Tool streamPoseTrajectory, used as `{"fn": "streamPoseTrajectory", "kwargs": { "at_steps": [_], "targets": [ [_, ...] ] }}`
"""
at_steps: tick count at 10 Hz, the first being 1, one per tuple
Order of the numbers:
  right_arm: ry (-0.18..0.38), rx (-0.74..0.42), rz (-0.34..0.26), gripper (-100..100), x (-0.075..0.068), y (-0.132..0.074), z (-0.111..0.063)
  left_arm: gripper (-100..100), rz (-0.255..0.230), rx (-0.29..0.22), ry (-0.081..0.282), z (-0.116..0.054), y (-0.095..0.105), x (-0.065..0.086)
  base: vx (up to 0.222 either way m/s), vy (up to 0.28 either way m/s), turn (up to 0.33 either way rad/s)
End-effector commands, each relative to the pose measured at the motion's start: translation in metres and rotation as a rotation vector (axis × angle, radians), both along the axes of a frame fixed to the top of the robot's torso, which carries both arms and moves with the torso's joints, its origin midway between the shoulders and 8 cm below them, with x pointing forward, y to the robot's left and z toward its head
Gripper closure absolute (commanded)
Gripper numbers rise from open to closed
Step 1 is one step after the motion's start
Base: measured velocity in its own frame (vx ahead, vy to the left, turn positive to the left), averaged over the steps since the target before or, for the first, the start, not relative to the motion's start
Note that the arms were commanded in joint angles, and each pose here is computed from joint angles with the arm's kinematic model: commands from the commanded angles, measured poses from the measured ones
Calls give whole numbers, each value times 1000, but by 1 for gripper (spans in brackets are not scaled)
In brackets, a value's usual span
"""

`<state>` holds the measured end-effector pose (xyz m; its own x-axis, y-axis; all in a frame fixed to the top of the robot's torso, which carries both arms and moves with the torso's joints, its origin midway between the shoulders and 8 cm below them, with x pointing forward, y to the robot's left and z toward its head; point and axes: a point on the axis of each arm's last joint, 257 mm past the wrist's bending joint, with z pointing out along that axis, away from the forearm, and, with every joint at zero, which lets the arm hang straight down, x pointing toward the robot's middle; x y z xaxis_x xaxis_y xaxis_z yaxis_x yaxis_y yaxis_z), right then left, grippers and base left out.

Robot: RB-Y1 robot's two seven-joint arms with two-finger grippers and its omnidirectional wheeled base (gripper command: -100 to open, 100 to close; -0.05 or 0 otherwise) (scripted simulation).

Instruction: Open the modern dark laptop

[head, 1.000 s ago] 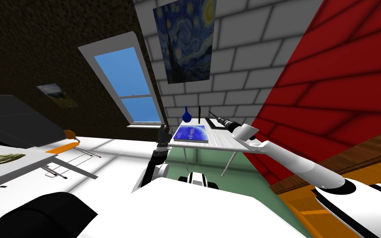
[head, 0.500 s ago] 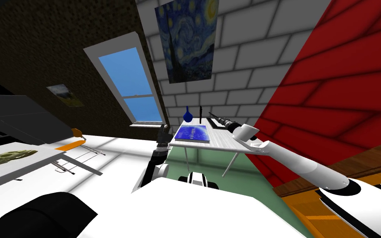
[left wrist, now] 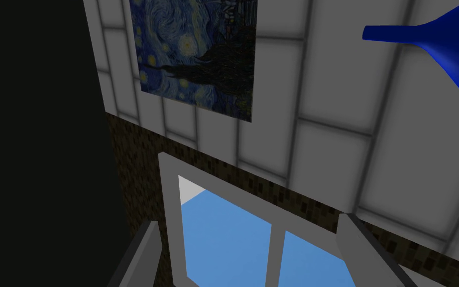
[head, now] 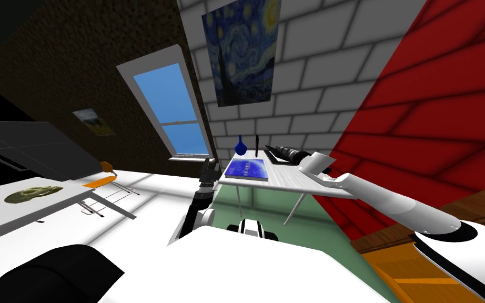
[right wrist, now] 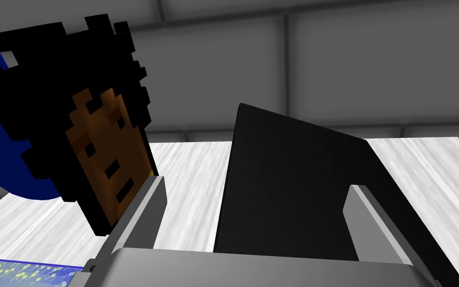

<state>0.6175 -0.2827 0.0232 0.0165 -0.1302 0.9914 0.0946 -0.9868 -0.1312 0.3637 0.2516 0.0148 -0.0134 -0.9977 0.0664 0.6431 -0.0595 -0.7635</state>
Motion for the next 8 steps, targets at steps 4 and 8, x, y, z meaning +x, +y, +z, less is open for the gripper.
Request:
{"fn": "streamPoseTrajectory", "kwargs": {
  "at_steps": [4, 8],
  "targets": [
    [-1, 0, -8, 0, 2, -7, 11, 0, 0, 0, 0, 0, 0, 0, -8, 4, 12],
    [-1, 0, -8, 0, 2, -7, 11, 0, 0, 0, 0, 0, 0, 0, 0, 0, 0]
  ]
}}
